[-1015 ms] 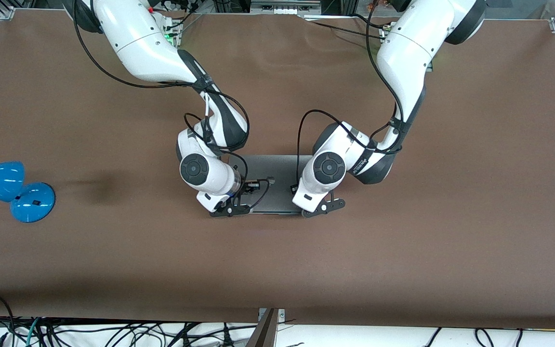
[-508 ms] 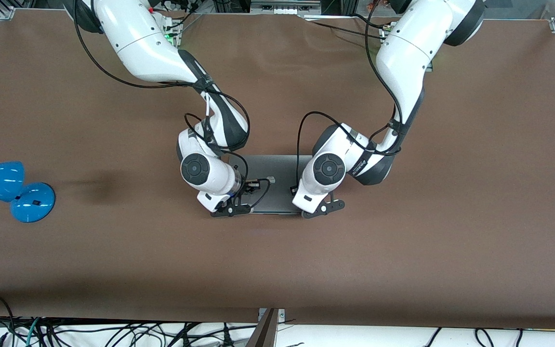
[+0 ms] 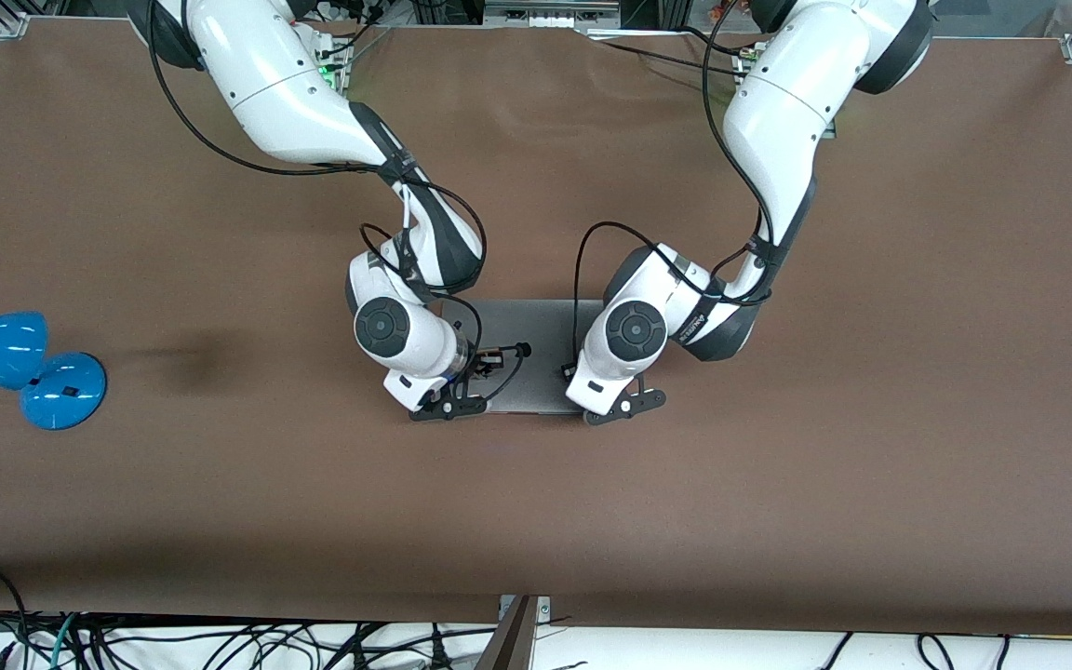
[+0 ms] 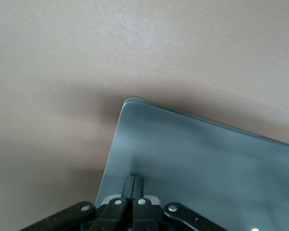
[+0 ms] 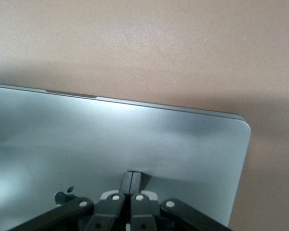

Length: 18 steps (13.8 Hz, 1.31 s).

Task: Close laptop with both arms from behind
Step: 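Press the closed lid flat with both grippers resting on it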

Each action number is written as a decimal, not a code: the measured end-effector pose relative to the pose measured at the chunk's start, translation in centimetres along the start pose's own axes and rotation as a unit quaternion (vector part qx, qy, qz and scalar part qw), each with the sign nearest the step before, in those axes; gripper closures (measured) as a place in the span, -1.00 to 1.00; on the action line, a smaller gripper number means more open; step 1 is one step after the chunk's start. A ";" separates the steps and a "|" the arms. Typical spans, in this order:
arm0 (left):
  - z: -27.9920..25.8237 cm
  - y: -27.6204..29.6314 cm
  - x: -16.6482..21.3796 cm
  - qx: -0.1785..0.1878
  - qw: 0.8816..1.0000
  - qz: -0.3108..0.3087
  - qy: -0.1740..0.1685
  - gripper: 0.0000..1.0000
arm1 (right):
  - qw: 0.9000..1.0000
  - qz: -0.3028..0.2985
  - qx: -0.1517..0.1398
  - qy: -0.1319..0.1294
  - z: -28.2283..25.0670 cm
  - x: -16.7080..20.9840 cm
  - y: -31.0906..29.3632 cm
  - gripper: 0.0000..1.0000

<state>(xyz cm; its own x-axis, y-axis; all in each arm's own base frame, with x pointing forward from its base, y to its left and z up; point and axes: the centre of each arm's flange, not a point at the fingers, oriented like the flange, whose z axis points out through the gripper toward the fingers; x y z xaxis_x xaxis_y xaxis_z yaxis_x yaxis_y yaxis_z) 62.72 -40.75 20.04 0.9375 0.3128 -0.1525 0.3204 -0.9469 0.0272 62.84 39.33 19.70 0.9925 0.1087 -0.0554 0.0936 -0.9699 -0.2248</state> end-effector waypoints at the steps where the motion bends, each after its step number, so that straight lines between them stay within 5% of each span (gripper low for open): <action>1: 0.1 0.1 0.0 0.001 1.000 0.000 0.000 0.98 | 1.000 0.000 0.000 0.000 0.1 0.0 0.0 0.98; 14: 1.0 0.1 0.2 0.000 1.000 0.000 0.004 0.98 | 1.000 -0.004 -0.003 0.004 0.7 0.0 0.0 0.98; 18: 1.0 0.1 0.1 0.001 1.000 0.001 0.005 0.98 | 1.000 0.013 -0.007 -0.026 -1.0 0.3 -1.0 0.85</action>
<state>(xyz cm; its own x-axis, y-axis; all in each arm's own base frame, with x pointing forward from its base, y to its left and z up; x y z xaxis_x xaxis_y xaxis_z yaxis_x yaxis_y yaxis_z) 62.74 -40.92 19.01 0.9392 0.3125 -0.1422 0.3192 -0.9473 0.0259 63.08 40.08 20.89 0.9894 0.0936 -0.1109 0.0688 -0.9754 -0.2093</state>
